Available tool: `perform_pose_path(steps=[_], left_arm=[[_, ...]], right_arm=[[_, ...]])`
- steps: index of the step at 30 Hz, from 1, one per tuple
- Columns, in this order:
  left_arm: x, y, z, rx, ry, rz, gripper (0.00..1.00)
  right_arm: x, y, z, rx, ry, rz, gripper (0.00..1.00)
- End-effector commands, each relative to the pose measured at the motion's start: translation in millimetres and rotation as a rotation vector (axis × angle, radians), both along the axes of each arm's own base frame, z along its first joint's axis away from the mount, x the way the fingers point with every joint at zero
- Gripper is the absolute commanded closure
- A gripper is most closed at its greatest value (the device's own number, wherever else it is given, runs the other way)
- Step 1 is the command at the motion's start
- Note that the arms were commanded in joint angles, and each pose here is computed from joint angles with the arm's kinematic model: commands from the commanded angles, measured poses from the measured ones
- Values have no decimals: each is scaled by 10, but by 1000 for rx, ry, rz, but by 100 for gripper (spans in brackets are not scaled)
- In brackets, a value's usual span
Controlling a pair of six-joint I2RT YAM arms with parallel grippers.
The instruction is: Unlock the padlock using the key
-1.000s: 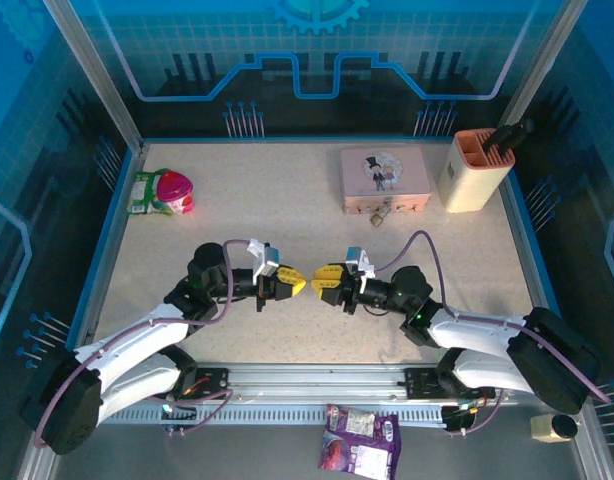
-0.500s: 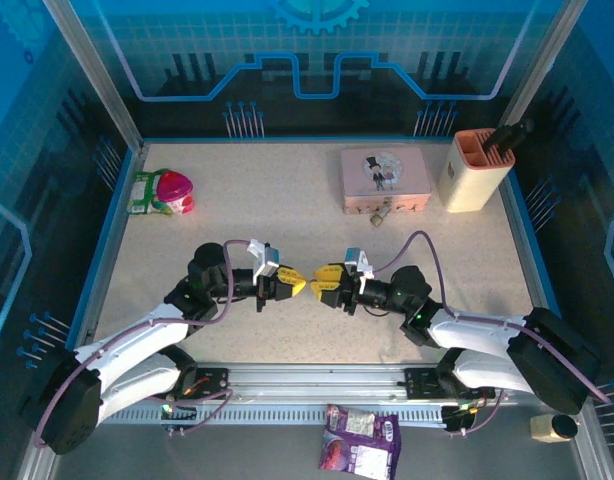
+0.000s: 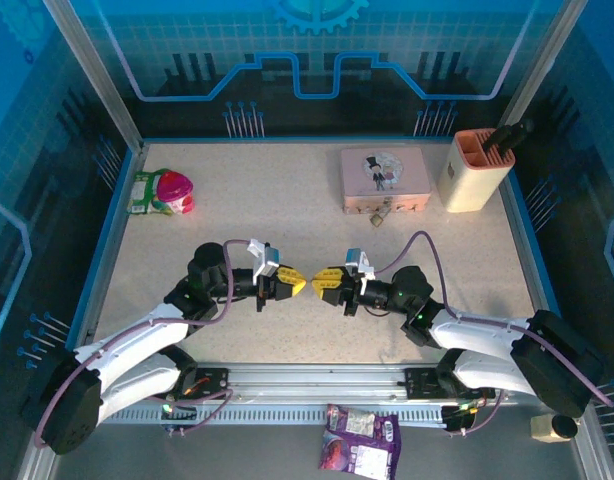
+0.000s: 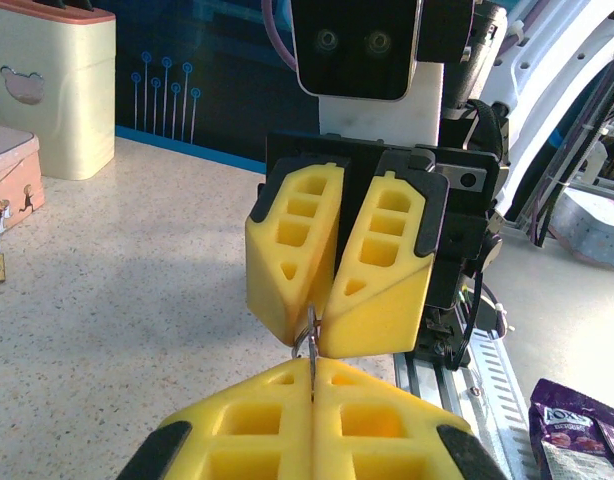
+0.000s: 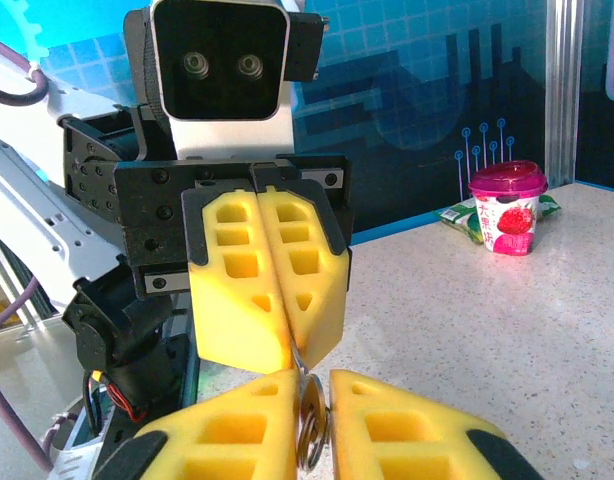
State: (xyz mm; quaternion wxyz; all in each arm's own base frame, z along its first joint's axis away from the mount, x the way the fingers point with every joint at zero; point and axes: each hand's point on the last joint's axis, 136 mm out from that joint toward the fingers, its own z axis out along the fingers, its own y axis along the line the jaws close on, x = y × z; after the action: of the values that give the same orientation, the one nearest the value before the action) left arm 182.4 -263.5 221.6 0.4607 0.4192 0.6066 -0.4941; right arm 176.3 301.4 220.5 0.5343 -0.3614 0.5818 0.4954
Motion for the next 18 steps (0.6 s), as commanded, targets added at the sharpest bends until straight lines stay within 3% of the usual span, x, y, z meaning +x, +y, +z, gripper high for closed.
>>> perform_pose_path(steps=[1, 7, 18], left_arm=[[-16, -22, 208, -31, -69, -24, 100], [-18, -25, 201, -31, -66, -27, 100], [-16, -30, 216, -36, -64, -29, 100]], right_arm=[[-15, -1, 24, -2, -19, 9, 81], [-21, -7, 9, -4, -17, 11, 76], [-26, 1, 25, -5, -21, 14, 77]])
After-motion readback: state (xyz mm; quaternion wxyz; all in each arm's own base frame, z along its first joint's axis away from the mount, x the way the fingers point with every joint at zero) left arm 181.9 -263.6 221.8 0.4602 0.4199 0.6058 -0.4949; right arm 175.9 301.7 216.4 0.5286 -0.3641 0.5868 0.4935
